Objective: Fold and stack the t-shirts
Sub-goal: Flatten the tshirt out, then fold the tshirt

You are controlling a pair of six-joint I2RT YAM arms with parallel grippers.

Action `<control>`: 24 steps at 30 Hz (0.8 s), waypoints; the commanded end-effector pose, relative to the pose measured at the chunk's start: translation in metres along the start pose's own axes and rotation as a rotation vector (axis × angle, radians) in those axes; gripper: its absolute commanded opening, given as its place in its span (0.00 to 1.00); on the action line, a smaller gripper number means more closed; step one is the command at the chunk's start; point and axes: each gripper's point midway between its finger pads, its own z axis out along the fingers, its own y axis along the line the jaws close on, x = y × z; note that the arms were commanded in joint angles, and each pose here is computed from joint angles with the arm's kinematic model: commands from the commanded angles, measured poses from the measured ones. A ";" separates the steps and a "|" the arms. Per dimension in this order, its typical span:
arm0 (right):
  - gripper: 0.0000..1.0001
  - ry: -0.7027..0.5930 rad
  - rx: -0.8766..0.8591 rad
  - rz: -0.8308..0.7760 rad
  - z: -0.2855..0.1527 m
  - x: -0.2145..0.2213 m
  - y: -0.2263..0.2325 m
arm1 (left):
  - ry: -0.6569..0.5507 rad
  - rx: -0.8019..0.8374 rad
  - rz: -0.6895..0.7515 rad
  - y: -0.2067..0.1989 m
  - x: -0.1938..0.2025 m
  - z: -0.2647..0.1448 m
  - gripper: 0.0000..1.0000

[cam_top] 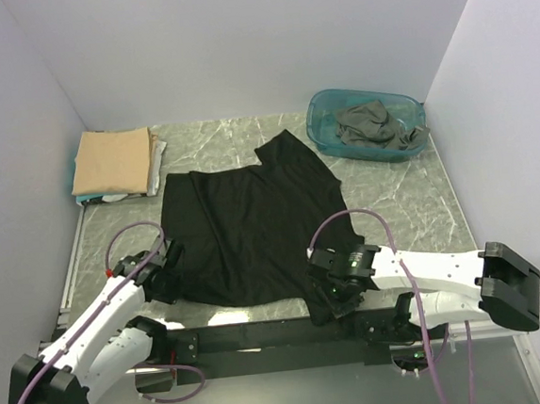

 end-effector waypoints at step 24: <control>0.00 0.067 -0.020 0.069 -0.031 -0.003 -0.006 | 0.048 0.025 -0.113 0.014 0.003 -0.046 0.01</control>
